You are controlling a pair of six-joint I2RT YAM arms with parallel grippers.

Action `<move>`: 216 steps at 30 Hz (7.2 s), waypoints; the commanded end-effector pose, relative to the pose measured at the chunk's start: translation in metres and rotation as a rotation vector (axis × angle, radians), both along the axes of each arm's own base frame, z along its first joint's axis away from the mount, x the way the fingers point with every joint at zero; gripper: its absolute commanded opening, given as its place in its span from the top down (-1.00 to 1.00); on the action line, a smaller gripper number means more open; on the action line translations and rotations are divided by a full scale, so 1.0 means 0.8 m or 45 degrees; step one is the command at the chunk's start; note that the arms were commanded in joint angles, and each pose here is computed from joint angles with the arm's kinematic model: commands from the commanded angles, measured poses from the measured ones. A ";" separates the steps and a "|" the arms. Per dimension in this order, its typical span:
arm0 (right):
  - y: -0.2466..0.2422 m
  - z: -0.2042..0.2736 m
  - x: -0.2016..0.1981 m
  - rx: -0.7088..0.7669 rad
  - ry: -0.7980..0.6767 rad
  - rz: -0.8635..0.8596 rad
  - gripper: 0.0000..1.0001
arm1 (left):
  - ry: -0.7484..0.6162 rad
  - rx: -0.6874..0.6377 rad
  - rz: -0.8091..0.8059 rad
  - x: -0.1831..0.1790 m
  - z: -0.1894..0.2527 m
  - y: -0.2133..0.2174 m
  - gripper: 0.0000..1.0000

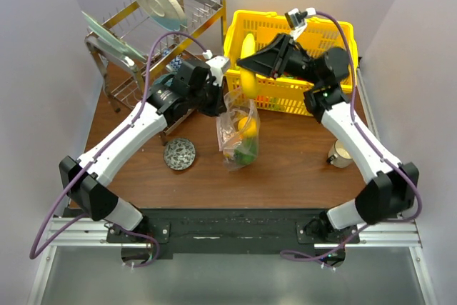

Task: Place the food in the zip-top bag and seal the zipper
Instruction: Pick up the fake fruit from the bin, then place the fake fruit in the zipper food storage bag, then pick up the fake fruit from the bin.

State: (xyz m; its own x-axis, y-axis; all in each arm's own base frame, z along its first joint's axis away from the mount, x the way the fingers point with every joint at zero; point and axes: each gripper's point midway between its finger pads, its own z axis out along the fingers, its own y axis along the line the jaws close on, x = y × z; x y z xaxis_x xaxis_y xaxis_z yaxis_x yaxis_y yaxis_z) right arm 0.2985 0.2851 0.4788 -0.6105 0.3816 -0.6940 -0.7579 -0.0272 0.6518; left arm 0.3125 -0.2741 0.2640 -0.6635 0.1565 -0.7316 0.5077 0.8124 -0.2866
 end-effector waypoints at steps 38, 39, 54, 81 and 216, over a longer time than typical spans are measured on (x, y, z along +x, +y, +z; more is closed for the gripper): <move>0.001 -0.046 -0.043 0.343 -0.205 0.123 -0.76 | -0.054 -0.181 -0.011 -0.013 0.053 -0.007 1.00; 0.000 -0.051 -0.040 0.298 -0.197 0.109 -0.76 | -0.053 -0.175 -0.006 -0.012 0.051 -0.005 1.00; -0.108 -0.107 0.057 -0.889 -0.247 -0.882 -0.97 | -0.051 -0.150 -0.012 -0.010 0.038 -0.005 1.00; -0.342 -0.345 0.202 -1.991 0.754 -1.209 -0.82 | -0.048 -0.090 0.013 -0.012 0.022 0.007 1.00; -0.267 -0.200 0.287 -1.166 0.375 -1.207 0.15 | -0.305 -0.106 -0.073 0.020 -0.003 0.001 1.00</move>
